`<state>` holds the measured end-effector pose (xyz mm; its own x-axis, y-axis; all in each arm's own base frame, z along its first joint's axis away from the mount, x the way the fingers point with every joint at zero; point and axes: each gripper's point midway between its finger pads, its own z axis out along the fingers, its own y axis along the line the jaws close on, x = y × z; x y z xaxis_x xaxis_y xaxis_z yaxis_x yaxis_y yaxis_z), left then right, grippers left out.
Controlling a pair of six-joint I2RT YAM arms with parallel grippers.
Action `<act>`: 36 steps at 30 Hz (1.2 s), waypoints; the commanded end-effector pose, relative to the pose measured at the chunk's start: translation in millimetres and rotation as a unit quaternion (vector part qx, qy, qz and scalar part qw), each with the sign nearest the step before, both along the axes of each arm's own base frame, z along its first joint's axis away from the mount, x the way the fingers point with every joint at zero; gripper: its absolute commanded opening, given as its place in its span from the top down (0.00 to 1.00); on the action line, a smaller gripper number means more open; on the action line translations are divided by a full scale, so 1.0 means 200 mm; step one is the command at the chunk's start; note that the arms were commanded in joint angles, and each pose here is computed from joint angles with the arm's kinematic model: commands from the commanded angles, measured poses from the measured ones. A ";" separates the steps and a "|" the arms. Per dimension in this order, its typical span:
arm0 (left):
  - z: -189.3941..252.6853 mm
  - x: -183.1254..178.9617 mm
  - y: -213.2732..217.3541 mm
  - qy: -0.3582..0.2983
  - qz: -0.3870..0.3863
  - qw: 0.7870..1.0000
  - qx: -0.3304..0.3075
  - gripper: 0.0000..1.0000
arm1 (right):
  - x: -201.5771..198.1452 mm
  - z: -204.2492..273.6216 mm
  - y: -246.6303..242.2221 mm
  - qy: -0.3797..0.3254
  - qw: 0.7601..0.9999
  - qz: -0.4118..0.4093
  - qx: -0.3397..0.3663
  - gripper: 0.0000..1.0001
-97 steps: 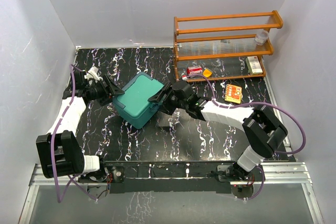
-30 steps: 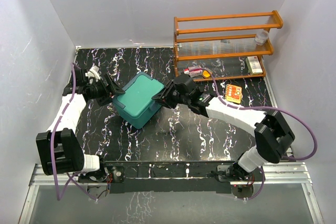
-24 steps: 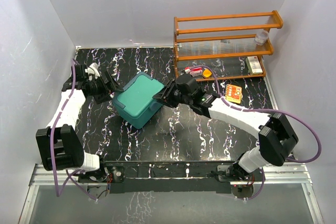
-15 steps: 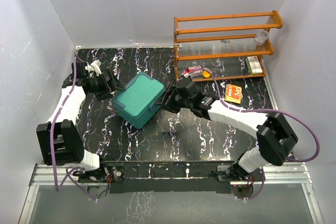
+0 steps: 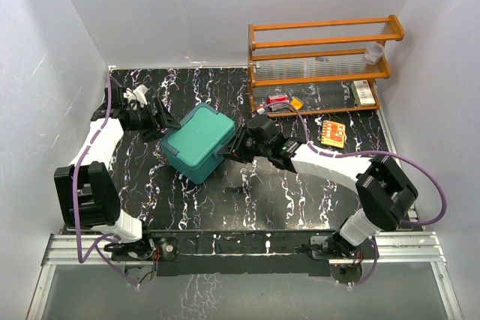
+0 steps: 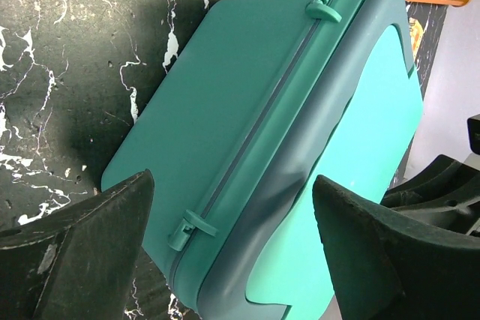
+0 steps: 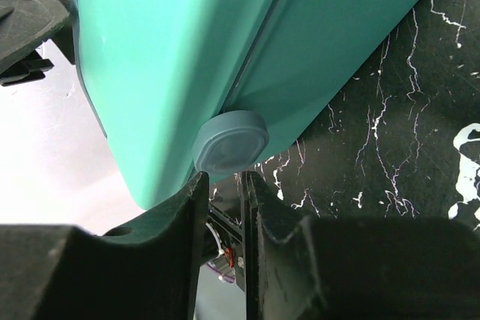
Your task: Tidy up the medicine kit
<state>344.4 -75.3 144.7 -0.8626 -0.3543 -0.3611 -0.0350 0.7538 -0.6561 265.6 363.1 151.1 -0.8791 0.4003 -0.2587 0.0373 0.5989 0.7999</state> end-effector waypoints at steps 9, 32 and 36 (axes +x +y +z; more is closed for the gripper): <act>0.03 0.00 -0.04 -0.006 -0.013 1.000 -0.020 0.17 | 0.03 -0.09 -0.07 0.017 0.995 -0.045 -0.090 0.93; 0.00 -0.02 -0.05 0.002 -0.016 0.999 -0.029 0.19 | 0.17 -0.04 0.11 -0.013 0.989 -0.057 -0.136 0.96; 0.00 -0.03 -0.06 0.003 -0.018 0.999 -0.030 0.19 | 0.17 0.01 0.13 -0.023 0.991 -0.050 -0.124 0.95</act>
<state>344.3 -80.7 144.2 -0.8664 -0.3540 -0.3523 -0.0231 0.7330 -0.6798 280.0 370.2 104.8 -0.8650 0.3706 -0.3384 0.1455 0.8305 0.5377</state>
